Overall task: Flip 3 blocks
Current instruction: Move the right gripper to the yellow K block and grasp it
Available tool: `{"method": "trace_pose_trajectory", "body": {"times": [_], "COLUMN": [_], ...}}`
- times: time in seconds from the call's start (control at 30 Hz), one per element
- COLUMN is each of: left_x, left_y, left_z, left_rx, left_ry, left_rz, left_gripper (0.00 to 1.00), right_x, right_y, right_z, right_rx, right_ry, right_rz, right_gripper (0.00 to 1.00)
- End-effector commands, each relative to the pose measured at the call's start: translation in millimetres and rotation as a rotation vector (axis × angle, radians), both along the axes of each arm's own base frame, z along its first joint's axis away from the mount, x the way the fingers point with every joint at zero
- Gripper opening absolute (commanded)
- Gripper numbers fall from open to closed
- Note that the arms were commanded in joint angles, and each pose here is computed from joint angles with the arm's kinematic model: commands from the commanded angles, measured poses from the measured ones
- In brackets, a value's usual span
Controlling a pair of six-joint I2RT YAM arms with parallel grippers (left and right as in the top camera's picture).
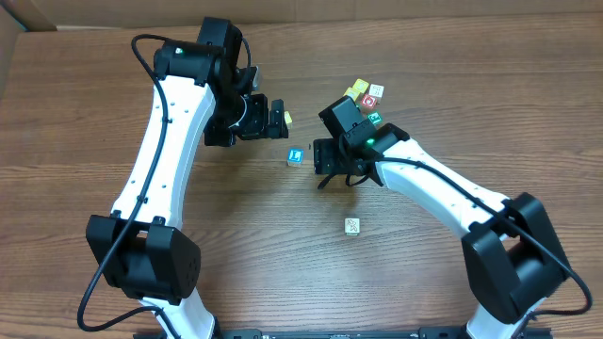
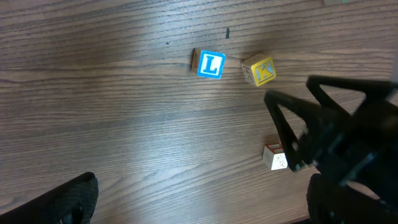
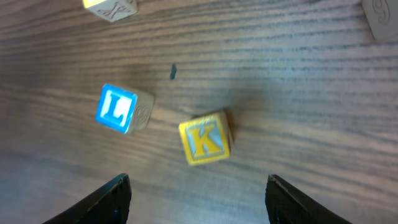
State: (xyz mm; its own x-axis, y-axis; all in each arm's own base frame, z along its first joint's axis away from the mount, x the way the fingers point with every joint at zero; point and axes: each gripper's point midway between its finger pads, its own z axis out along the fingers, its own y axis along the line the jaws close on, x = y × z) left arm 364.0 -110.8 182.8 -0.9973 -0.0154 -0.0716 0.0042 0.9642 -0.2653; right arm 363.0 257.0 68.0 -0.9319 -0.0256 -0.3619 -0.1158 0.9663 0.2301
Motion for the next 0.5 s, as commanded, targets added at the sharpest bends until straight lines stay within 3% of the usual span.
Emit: {"method": "trace_pose_trajectory", "body": {"times": [0.0, 0.17, 0.37, 0.47], "left_x": [1, 2, 19, 24], "left_y": [1, -1, 38, 51], "left_z": [-3, -2, -6, -6], "left_rx": [0.007, -0.003, 0.191, 0.205], "left_ry": [0.003, 0.005, -0.063, -0.072], "left_rz": [-0.006, 0.01, 0.091, 0.144], "left_gripper": [1.0, 1.0, 1.0, 1.0], "right_x": [9, 15, 19, 19], "right_y": [2, 7, 9, 9], "right_z": [-6, -29, -54, -55], "right_rx": [-0.02, -0.026, -0.041, -0.045], "right_ry": [-0.028, -0.019, -0.005, -0.007], "right_rz": [-0.003, -0.003, 0.006, 0.015], "right_gripper": [0.7, 0.7, 0.65, 0.59]}}
